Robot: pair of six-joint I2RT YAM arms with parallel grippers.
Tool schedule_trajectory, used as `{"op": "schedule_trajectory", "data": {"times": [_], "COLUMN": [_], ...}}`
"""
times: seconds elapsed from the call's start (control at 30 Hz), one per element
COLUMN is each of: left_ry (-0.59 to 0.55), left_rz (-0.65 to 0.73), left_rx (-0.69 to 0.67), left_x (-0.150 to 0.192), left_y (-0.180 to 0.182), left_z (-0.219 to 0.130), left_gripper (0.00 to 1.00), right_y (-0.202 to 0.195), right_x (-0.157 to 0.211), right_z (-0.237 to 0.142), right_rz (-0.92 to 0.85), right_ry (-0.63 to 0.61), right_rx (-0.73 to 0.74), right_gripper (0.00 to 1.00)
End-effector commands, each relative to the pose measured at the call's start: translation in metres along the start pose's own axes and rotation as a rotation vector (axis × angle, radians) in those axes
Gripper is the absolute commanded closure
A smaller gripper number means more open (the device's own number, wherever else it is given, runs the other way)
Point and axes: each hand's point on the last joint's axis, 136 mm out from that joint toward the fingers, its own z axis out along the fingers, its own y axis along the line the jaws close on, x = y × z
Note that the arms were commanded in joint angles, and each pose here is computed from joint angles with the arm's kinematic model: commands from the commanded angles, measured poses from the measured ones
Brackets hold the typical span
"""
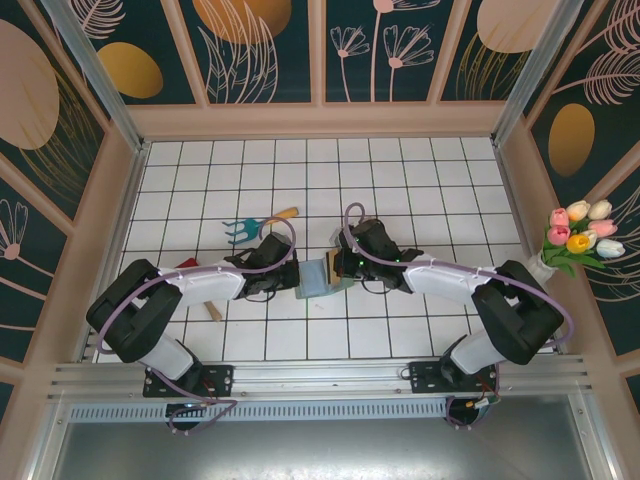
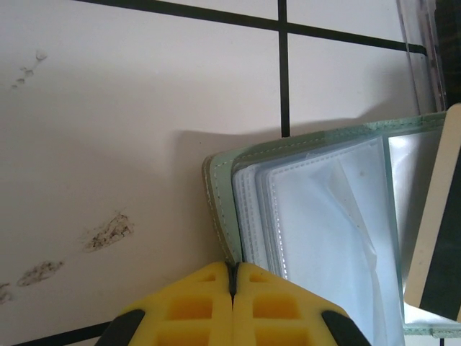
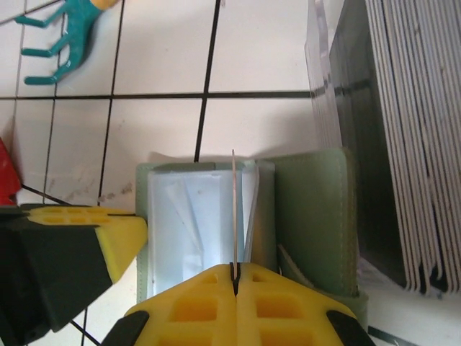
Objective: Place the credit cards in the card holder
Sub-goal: Insert the credit card into the card slot.
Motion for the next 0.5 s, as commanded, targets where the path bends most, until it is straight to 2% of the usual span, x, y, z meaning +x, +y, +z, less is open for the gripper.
{"op": "schedule_trajectory", "data": {"times": [0.0,0.47], "left_ry": [0.022,0.018], "left_rz": [0.031,0.010], "left_rx": [-0.043,-0.006], "left_x": [0.005,0.004], "left_y": [0.007,0.000], "left_z": [0.003,0.003], "left_gripper": [1.00,1.00], "right_y": [0.008,-0.001], "right_x": [-0.009,0.027], "right_z": [0.001,0.025], "right_rz": [-0.019,0.032], "right_ry": [-0.031,0.085], "right_rx": [-0.069,-0.136], "right_gripper": [1.00,1.00]}}
